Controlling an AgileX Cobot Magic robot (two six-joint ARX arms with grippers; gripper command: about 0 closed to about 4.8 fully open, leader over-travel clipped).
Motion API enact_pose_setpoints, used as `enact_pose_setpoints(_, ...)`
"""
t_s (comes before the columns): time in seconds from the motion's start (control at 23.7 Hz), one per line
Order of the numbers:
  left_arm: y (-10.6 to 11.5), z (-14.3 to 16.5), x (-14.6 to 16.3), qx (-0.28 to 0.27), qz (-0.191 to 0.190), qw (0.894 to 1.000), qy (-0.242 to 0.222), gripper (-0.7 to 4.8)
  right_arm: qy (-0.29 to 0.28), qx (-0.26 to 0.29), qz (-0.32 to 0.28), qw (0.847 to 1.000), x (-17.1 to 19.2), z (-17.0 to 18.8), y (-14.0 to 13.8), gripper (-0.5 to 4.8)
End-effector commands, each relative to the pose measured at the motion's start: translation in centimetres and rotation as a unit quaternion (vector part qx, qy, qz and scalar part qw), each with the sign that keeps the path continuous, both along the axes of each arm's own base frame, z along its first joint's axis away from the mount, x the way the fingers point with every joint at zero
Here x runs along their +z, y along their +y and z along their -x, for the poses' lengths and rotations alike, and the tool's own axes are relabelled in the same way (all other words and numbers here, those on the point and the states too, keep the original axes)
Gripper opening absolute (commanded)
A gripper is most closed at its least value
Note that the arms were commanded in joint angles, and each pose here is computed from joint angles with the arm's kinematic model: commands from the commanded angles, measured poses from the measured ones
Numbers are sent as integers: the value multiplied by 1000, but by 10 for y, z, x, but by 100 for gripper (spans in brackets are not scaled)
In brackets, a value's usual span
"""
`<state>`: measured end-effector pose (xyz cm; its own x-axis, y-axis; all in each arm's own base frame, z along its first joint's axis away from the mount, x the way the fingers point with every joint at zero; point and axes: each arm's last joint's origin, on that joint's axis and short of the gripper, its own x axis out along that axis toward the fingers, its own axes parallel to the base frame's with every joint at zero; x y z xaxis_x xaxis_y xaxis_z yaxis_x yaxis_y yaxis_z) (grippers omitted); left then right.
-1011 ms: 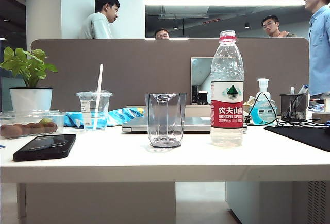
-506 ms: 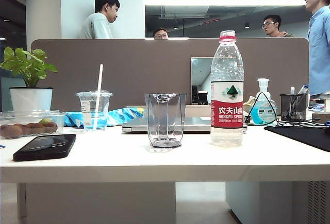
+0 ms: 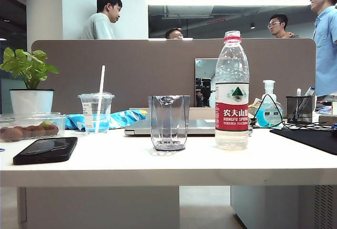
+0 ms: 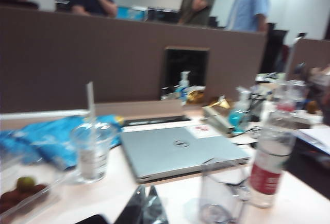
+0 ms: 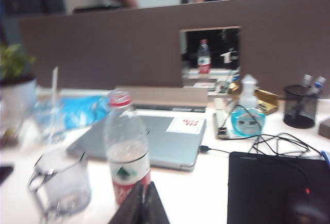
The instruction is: Pick up the mineral water bottle on the table and pour water into the mug until it's half full.
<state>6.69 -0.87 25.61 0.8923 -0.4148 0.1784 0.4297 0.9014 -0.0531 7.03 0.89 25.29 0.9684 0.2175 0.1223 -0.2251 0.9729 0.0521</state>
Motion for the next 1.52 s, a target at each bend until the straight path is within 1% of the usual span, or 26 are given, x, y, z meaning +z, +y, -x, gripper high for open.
enact_pose_setpoints(0.04,-4,-7,5,-85,-11,995,42,-4,52,40,69,995,14,-6,3,87)
enact_pose_setpoints(0.13,-4,-16,2,-111,-7,991,74,-4,74,44,69,994,26,-18,4,185)
enact_pose_setpoints(0.21,-4,-22,-1,-115,-3,988,99,-4,83,45,70,993,33,-33,5,186)
enact_pose_setpoints(0.25,-6,-24,-2,-124,-3,987,106,-4,77,52,70,993,35,-43,6,210)
enact_pose_setpoints(0.34,-9,-26,-3,-140,-10,984,109,-4,79,56,70,993,33,-56,9,227)
enact_pose_setpoints(0.38,-15,-27,-4,-154,-18,982,108,-4,86,67,68,992,30,-70,13,244)
enact_pose_setpoints(0.42,-18,-27,-4,-158,-21,981,109,-4,89,73,68,991,28,-77,16,244)
enact_pose_setpoints(0.51,-34,-30,-8,-164,-35,978,123,-4,92,89,72,989,18,-107,30,249)
enact_pose_setpoints(0.55,-38,-30,-8,-165,-38,977,127,-4,92,93,72,989,15,-115,33,249)
enact_pose_setpoints(0.59,-48,-30,-11,-174,-45,974,136,-4,97,104,73,987,5,-130,40,249)
enact_pose_setpoints(0.67,-58,-30,-13,-179,-55,972,144,-4,103,111,75,986,-5,-143,48,257)
enact_pose_setpoints(0.72,-65,-29,-12,-175,-67,974,131,-5,109,105,77,986,-14,-153,53,275)
enact_pose_setpoints(0.8,-69,-26,-10,-177,-71,975,115,-5,113,92,78,986,-21,-160,55,285)
enact_pose_setpoints(0.84,-70,-25,-8,-181,-68,975,109,-5,113,93,78,986,-23,-163,56,317)
enact_pose_setpoints(0.93,-71,-24,-7,-179,-64,976,101,-5,106,91,77,987,-31,-172,58,469)
enact_pose_setpoints(1.1,-71,-24,-8,-176,-66,977,105,-4,97,93,74,988,-48,-188,62,472)
enact_pose_setpoints(1.22,-71,-24,-9,-174,-69,976,110,-4,92,96,51,990,-65,-200,66,472)
enact_pose_setpoints(1.35,-71,-24,-11,-174,-75,975,119,-4,83,96,49,991,-78,-208,69,472)
enact_pose_setpoints(1.39,-70,-24,-13,-160,-79,976,127,-5,90,97,49,990,-86,-211,70,472)
enact_pose_setpoints(1.52,-69,-26,-15,-124,-86,979,137,-5,92,107,49,989,-97,-216,72,472)
